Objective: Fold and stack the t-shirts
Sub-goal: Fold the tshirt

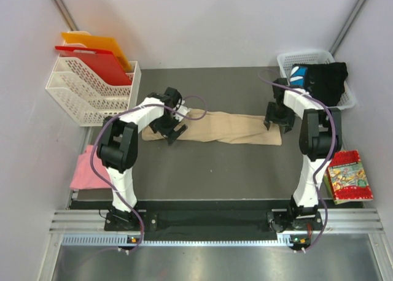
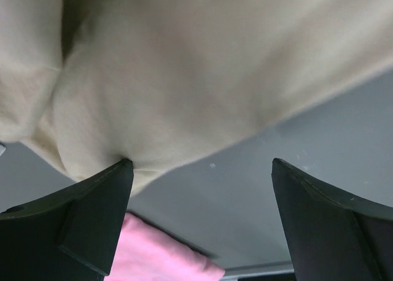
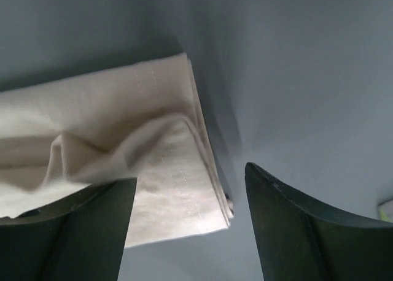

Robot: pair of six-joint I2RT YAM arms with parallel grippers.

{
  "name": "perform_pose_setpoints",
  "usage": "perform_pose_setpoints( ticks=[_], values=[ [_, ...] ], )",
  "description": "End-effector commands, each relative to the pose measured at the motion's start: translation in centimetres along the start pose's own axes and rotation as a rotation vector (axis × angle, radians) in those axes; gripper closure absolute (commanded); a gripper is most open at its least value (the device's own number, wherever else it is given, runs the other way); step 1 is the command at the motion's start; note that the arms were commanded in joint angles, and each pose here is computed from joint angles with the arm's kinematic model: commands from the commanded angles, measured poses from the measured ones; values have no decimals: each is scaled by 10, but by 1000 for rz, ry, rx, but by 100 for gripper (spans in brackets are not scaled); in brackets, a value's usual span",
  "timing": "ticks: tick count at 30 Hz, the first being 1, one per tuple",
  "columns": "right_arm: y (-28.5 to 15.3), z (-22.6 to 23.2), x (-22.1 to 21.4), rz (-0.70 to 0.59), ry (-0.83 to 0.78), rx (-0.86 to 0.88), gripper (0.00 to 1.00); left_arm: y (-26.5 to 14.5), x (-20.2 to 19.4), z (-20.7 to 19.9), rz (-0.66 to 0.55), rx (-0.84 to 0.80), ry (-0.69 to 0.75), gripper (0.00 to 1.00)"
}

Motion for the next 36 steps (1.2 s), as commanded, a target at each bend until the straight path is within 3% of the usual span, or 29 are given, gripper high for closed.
perform_pose_setpoints(
  ticks=[1,12,18,21,22,25,32,36],
  values=[
    [-10,-34,7,-50,78,-16,29,24,6,17,-7,30,-20,1],
    [18,-16,-13,19,78,83,31,62,-7,42,61,39,-49,1],
    [15,1,-11,1,82,190,41,62,-34,50,102,45,-51,1],
    [3,11,-9,4,66,259,33,60,-45,52,116,54,-50,1],
    [0,12,-7,-2,58,262,22,59,-47,53,117,54,-48,1],
    [-19,8,-1,-46,56,272,1,55,-54,56,126,59,-47,1],
    [-66,-4,7,-158,73,289,0,12,-35,77,63,119,-30,1],
    [-90,-12,7,-225,83,281,0,-37,8,86,-54,110,-43,1]
  ],
)
Point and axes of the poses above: each gripper's point midway between its finger pads, its own y axis out along the fingers, its own z axis along the line the jaws close on, x = y × z, the point moved 1 cm from there along -y, back along the fingers, and after that the axes turned 5 degrees about -y, right-handed, at the moved point
